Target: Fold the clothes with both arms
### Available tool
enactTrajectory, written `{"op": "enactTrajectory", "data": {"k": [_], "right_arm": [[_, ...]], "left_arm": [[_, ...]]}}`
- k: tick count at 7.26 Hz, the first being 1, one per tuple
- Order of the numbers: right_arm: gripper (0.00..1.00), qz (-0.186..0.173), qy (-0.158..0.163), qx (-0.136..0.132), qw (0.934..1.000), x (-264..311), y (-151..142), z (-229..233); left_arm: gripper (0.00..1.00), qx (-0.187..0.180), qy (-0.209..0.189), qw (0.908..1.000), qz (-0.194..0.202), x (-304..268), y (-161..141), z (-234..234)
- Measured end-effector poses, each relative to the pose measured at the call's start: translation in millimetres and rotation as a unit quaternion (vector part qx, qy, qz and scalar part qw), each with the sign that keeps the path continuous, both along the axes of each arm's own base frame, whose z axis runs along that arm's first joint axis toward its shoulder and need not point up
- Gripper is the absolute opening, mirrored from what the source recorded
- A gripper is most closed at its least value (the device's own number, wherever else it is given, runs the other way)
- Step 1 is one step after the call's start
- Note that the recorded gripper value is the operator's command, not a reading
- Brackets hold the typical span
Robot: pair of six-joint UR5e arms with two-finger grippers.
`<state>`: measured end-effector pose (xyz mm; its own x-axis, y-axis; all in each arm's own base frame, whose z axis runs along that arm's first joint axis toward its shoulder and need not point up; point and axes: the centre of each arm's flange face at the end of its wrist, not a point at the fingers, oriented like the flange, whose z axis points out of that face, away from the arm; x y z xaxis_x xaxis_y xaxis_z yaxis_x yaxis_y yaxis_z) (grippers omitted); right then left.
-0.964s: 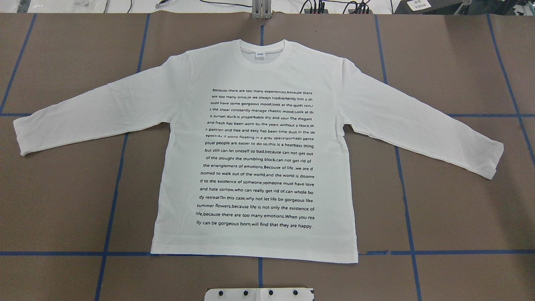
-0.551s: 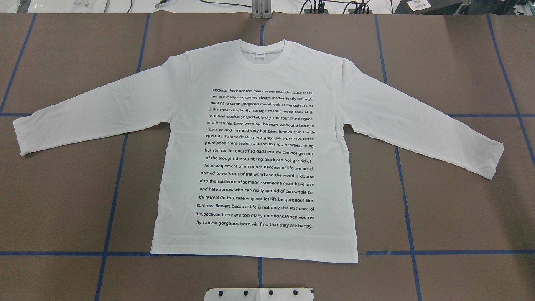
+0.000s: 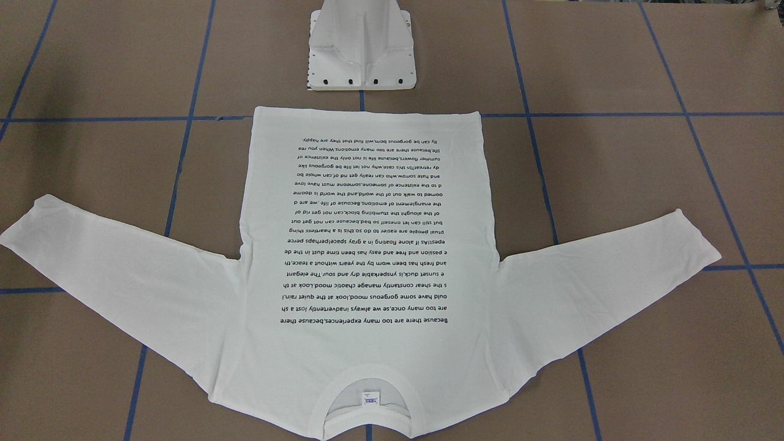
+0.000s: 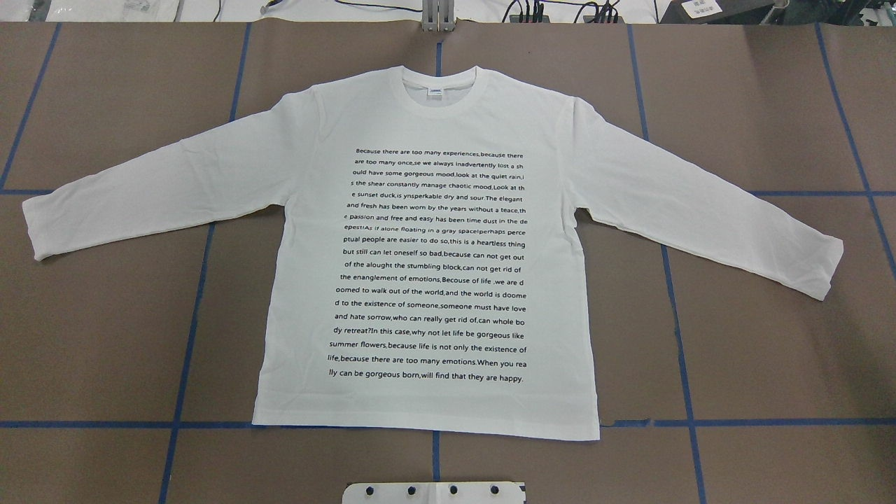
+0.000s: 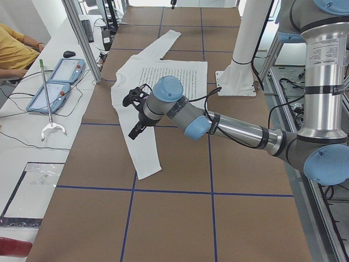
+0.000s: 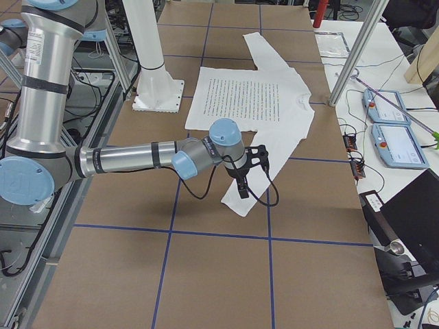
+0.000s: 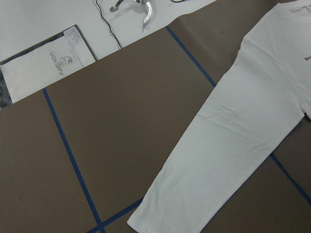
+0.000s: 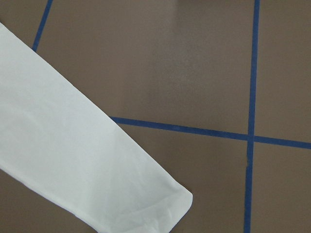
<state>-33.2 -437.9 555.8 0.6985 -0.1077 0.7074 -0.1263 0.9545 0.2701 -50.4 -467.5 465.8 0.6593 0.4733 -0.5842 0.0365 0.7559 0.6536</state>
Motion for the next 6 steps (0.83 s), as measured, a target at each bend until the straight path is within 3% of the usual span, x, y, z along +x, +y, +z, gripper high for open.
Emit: {"op": "enactTrajectory", "data": {"k": [1, 3, 5, 6], "right_arm": [[0.98, 0.032, -0.01, -0.004, 0.9994, -25.5, -2.1, 15.7], [0.83, 0.081, -0.024, -0.005, 0.9964, -76.0, 1.0, 42.2], [0.73, 0.092, -0.019, -0.009, 0.9955, -97.7, 6.5, 70.2], [0.72, 0.093, -0.017, -0.011, 0.9955, -99.7, 8.1, 84.1]], "left_arm": [[1.0, 0.0, 0.004, 1.0, -0.003, 0.1, 0.7, 1.0], [1.0, 0.0, 0.005, 1.0, -0.003, 0.1, 1.2, 1.5], [1.0, -0.001, 0.006, 1.0, -0.004, 0.1, 1.4, 1.9], [1.0, -0.001, 0.006, 1.0, -0.004, 0.1, 1.9, 1.9]]}}
